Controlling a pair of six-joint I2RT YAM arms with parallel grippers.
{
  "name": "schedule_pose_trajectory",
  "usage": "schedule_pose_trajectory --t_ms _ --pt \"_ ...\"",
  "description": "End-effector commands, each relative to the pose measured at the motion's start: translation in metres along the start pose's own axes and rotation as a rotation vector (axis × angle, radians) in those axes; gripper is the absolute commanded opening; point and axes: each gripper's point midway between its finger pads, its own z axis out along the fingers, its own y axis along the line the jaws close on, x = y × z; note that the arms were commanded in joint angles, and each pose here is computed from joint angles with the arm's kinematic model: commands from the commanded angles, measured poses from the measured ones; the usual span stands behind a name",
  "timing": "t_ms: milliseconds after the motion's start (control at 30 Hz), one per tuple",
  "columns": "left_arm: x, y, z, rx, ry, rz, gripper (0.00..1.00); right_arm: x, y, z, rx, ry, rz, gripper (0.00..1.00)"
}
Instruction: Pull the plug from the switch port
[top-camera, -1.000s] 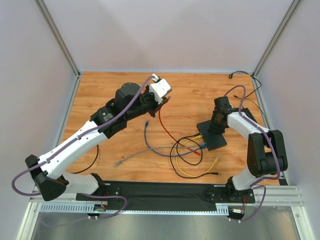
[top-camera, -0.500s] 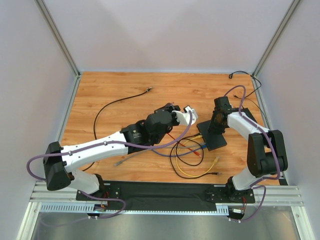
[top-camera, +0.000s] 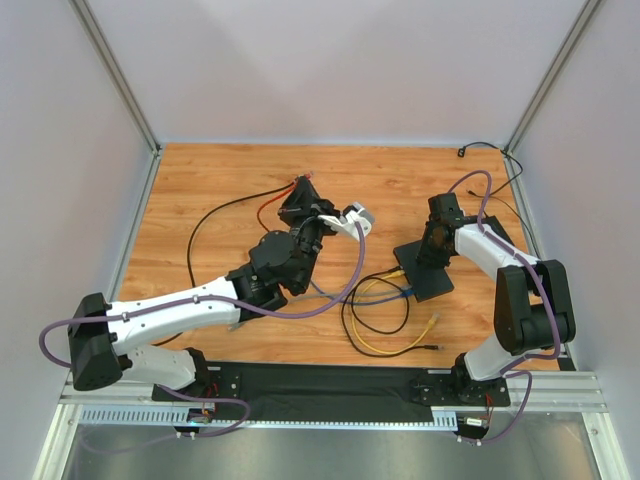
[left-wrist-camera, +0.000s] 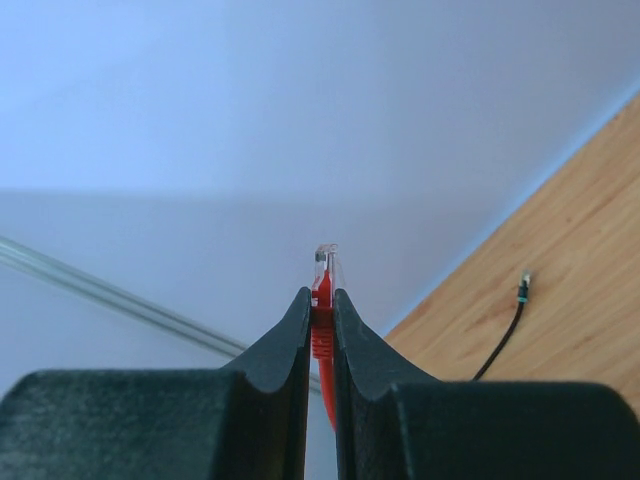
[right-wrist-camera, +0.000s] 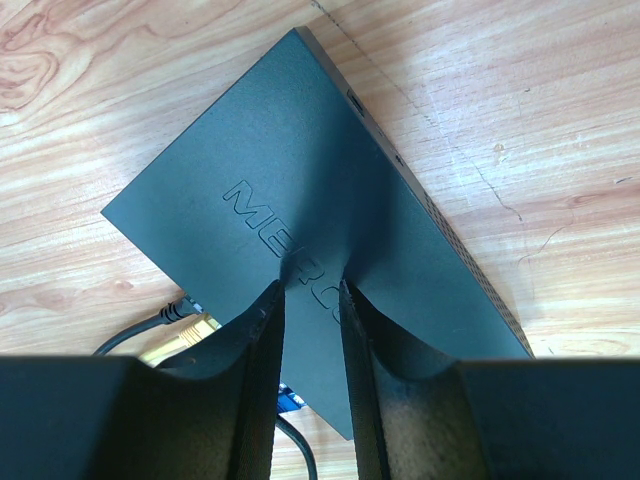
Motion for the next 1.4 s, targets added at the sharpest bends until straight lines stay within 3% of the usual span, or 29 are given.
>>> schedule_pose_trajectory --t_ms 0,233,367,400,433,533,733,867,1000,1067,1200,1367 --pt "-0.001 0.035 -0.001 -0.131 0.014 -0.041 0.0 0.024 -0.027 0.016 0.111 0.074 -0.024 0.31" --pt "-0.012 0.065 0.004 -0.248 0.0 -0.137 0.0 0.023 -0.026 0.014 0.104 0.073 -0.024 0.31" --pt "0.008 0.062 0.026 -0.181 0.11 -0.184 0.0 0.023 -0.024 0.013 0.096 0.074 -0.025 0.31" --pt "0.007 0.053 0.033 -0.132 0.096 -0.367 0.0 0.023 -0.023 0.013 0.093 0.072 -0.026 0.31" --pt "0.032 0.055 0.04 -0.052 0.199 -0.342 0.0 0.022 -0.023 0.012 0.093 0.07 -0.025 0.31" --pt "0.071 0.05 0.053 0.047 0.318 -0.593 0.0 0.023 -0.022 0.012 0.085 0.071 -0.027 0.31" --pt "0.117 0.046 0.059 0.103 0.435 -0.888 0.0 0.023 -0.018 0.014 0.074 0.073 -0.032 0.31" --pt "0.165 0.055 0.058 0.013 0.539 -1.045 0.0 0.024 -0.017 0.014 0.072 0.076 -0.034 0.31" --pt "0.236 0.053 0.053 -0.101 0.684 -1.209 0.0 0.023 -0.016 0.014 0.069 0.074 -0.033 0.31" --pt "0.259 0.05 0.053 -0.13 0.698 -1.295 0.0 0.024 -0.016 0.015 0.069 0.077 -0.035 0.31" --pt "0.308 0.024 0.054 -0.17 0.774 -1.525 0.0 0.024 -0.016 0.016 0.07 0.079 -0.035 0.31" --pt "0.355 -0.004 0.048 -0.194 0.875 -1.639 0.0 0.024 -0.016 0.015 0.068 0.076 -0.035 0.31"
